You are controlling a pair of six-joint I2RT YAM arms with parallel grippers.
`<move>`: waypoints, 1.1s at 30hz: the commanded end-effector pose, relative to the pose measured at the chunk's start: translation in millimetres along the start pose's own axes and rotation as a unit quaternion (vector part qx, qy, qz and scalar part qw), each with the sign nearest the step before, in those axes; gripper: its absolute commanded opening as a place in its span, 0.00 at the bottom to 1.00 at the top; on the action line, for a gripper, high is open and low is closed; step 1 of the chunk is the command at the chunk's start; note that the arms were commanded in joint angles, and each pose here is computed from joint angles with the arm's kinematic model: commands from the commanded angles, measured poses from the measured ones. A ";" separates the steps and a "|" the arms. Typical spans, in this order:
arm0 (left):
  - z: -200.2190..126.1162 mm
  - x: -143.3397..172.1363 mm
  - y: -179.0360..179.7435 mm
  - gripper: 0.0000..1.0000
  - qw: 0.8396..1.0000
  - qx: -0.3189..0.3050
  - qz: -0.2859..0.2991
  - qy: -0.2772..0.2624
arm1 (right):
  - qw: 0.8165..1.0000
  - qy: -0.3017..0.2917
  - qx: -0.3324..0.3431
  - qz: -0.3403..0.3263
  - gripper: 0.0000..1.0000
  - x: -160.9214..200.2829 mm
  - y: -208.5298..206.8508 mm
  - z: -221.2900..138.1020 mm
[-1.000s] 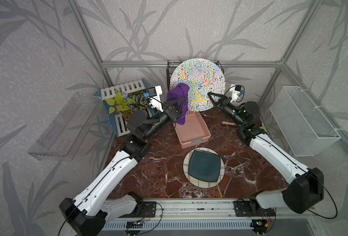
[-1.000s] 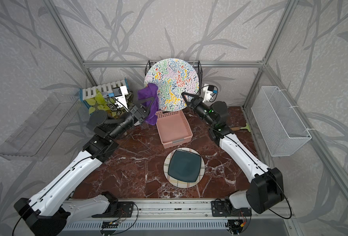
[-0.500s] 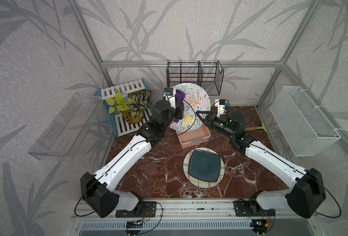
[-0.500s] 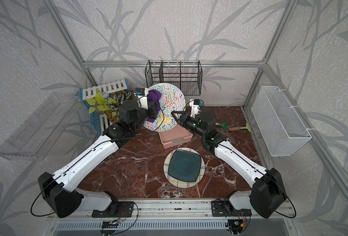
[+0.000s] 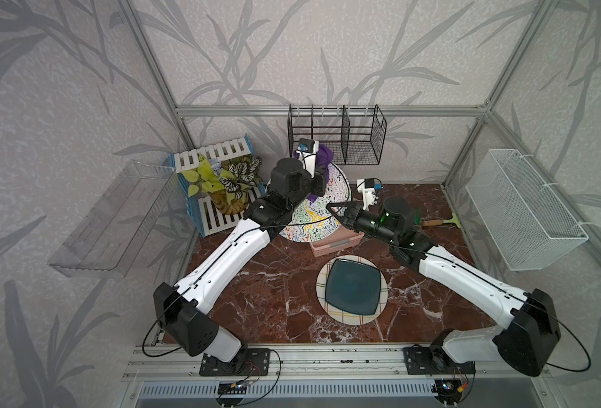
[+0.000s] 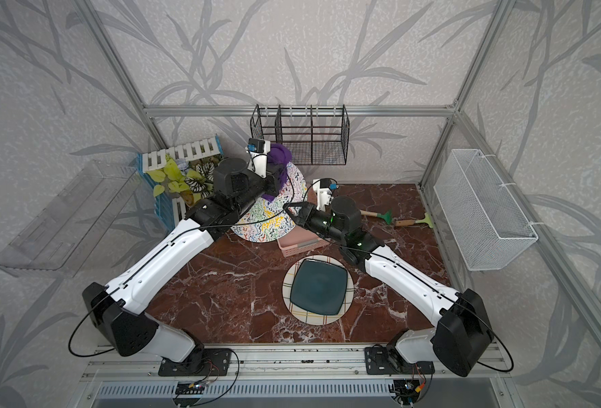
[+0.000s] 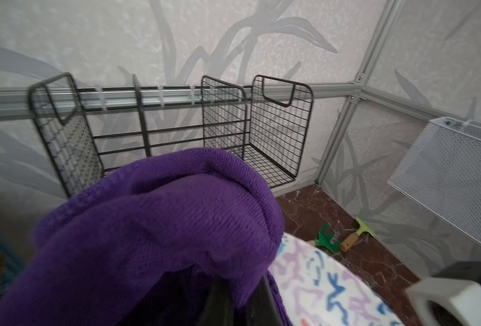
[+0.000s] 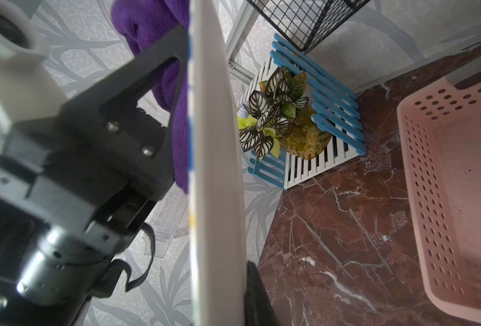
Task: Wipe the wet plate dry
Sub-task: Wipe the plate with towel.
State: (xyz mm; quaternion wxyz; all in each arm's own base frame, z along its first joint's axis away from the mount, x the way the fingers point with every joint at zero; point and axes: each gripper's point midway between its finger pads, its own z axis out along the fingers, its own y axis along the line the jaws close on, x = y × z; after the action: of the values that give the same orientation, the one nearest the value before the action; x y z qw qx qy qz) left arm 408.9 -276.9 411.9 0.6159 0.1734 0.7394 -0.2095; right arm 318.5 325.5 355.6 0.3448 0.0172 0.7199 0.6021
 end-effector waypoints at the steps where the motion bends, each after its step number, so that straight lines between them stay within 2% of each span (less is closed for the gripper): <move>1: 13.4 77.2 -32.1 0.00 0.991 0.067 0.010 0.116 | 0.978 -0.075 -0.157 -0.116 0.00 -43.2 108.2 -44.5; 2: 10.0 71.2 -26.4 0.00 0.993 0.060 -0.010 0.106 | 0.979 -0.088 -0.149 -0.107 0.00 -53.6 101.5 -49.9; 4: -8.1 39.5 -9.2 0.00 0.994 0.062 -0.067 0.055 | 0.979 -0.128 -0.132 -0.090 0.00 -79.8 83.1 -69.5; 5: -24.3 13.8 7.9 0.00 0.988 0.081 -0.133 0.006 | 0.975 -0.156 -0.140 -0.076 0.00 -95.1 79.5 -89.3; 6: -39.0 -1.8 21.4 0.00 0.977 0.105 -0.181 -0.028 | 0.971 -0.174 -0.149 -0.070 0.00 -105.6 78.9 -104.8; 8: -67.8 -31.4 51.3 0.00 0.946 0.151 -0.269 -0.102 | 0.962 -0.197 -0.180 -0.062 0.00 -115.9 84.6 -129.4; 9: -77.4 -36.2 58.3 0.00 0.926 0.175 -0.312 -0.118 | 0.958 -0.201 -0.198 -0.058 0.00 -116.5 91.6 -137.6; 11: -90.4 -49.1 55.7 0.00 0.893 0.233 -0.356 -0.144 | 0.953 -0.194 -0.228 -0.049 0.00 -111.9 102.9 -141.0; 14: -104.1 -68.8 26.7 0.00 0.847 0.331 -0.387 -0.150 | 0.951 -0.179 -0.253 -0.021 0.00 -102.0 105.5 -127.4; 17: -127.6 -95.3 -1.0 0.00 0.798 0.412 -0.401 -0.179 | 0.955 -0.168 -0.246 0.002 0.00 -95.7 94.7 -106.9; 21: -152.5 -118.0 -35.0 0.00 0.755 0.480 -0.403 -0.194 | 0.954 -0.161 -0.250 0.031 0.00 -98.7 86.4 -89.8; 26: -159.7 -111.5 -72.8 0.00 0.724 0.523 -0.415 -0.174 | 0.949 -0.165 -0.266 0.044 0.00 -111.3 91.9 -79.7; 30: -152.5 -90.2 -95.2 0.00 0.716 0.531 -0.428 -0.149 | 0.947 -0.179 -0.264 0.045 0.00 -128.1 96.1 -75.5; 33: -155.1 -91.0 -89.7 0.00 0.712 0.528 -0.434 -0.161 | 0.947 -0.175 -0.266 0.046 0.00 -133.4 97.5 -72.1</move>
State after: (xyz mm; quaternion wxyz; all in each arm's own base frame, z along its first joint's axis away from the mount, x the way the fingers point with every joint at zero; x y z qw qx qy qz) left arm 290.0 -285.9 501.4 0.3561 0.0311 0.4593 -0.8132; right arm 320.4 236.9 513.0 0.4169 0.0315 0.4550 0.7863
